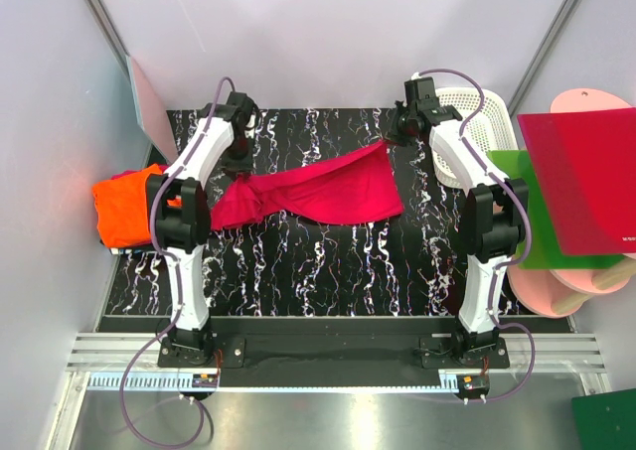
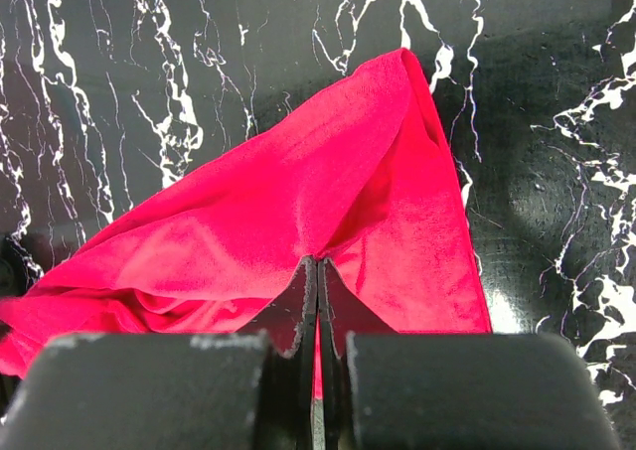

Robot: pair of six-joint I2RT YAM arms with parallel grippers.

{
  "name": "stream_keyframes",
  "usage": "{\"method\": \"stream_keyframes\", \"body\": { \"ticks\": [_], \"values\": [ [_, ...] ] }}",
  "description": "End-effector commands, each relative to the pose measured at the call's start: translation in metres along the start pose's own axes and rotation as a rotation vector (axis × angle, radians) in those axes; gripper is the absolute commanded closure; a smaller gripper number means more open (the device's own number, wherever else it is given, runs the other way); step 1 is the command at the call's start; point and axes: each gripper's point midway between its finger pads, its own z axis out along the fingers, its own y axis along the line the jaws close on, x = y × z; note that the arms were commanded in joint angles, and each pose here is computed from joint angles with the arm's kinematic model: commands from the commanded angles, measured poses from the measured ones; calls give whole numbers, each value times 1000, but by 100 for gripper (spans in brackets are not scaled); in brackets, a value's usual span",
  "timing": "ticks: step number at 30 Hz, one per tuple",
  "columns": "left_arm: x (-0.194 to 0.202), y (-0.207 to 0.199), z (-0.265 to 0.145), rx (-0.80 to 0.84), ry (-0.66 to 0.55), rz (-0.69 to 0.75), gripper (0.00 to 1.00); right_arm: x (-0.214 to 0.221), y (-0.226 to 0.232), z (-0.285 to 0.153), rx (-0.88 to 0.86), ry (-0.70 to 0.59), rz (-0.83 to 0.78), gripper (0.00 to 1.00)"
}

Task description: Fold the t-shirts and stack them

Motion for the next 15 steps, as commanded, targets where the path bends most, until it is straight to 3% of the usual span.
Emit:
{"method": "stream_keyframes", "body": {
  "ticks": [1, 8, 14, 15],
  "values": [
    [-22, -5, 3, 19, -47, -13, 100, -7, 6, -2, -21, -25, -21, 100],
    [-40, -1, -40, 30, -164, -27, 100, -1, 4, -3, -23, -11, -16, 100],
    [-56, 28, -78, -97, -315, -100, 100, 2, 5, -2, -33, -5, -10, 100],
    [-57, 31, -80, -114, -328, -108, 89, 1, 5, -3, -35, -8, -10, 100]
  ]
}}
